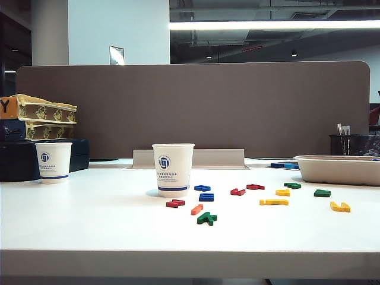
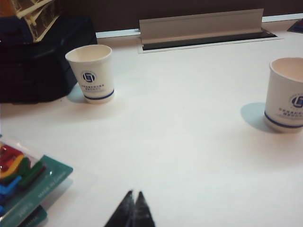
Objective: Pick up the letter "c" and put it in the paper cup.
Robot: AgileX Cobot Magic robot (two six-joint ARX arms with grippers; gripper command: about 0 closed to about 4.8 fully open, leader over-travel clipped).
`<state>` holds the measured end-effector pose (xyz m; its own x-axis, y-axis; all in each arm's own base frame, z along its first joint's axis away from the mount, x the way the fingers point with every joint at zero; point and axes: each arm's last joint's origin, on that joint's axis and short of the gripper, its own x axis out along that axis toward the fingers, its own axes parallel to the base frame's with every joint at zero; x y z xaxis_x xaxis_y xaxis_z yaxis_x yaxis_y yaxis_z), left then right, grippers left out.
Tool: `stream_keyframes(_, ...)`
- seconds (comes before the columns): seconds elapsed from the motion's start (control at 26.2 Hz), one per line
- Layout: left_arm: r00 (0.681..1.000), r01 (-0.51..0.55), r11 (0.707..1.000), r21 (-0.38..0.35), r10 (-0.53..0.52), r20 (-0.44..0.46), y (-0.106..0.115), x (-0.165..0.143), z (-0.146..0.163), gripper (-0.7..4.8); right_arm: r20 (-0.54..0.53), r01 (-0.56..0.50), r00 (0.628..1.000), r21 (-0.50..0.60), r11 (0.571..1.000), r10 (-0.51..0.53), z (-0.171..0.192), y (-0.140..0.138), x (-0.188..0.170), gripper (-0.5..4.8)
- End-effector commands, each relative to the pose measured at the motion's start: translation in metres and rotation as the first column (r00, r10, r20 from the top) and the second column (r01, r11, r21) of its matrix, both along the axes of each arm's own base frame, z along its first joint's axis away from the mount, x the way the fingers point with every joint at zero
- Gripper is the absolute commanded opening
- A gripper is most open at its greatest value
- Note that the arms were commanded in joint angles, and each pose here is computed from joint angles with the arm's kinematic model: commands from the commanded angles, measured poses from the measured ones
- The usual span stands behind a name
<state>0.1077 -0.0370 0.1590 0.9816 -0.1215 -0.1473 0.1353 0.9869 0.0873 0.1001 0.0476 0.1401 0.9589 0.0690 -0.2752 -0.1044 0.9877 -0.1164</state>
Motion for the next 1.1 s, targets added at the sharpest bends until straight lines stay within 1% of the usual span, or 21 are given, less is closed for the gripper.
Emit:
stream_keyframes(0.04,1.000,-0.006,0.999,-0.033,0.007,0.028,0.0000,0.0002,-0.0020,-0.06,0.035,-0.001,0.999,0.018,1.000,0.000,0.0038,0.0006,0.0010,-0.01)
stream_keyframes(0.19,1.000,-0.005,0.999,-0.033,0.006,0.027,-0.0001,0.0002,-0.0023,-0.06,0.037,-0.003,0.999,0.013,1.000,0.002,0.0039,0.0006,0.0010,-0.01)
stream_keyframes(0.42,1.000,-0.005,0.999,-0.033,0.006,0.027,-0.0001,0.0002,-0.0022,-0.06,0.076,-0.003,0.997,0.038,0.999,0.001,0.0082,0.0011,0.0019,-0.01)
stream_keyframes(0.65,1.000,0.013,0.999,-0.034,-0.013,0.022,-0.0006,0.0000,-0.0027,-0.06,0.077,-0.003,0.997,0.038,0.999,0.000,0.0083,0.0011,0.0019,-0.01)
stream_keyframes(1.1,1.000,0.013,0.999,-0.032,-0.013,0.019,-0.0005,0.0000,-0.0030,-0.06,0.077,-0.003,0.997,0.039,0.999,0.000,0.0083,0.0011,0.0019,-0.01)
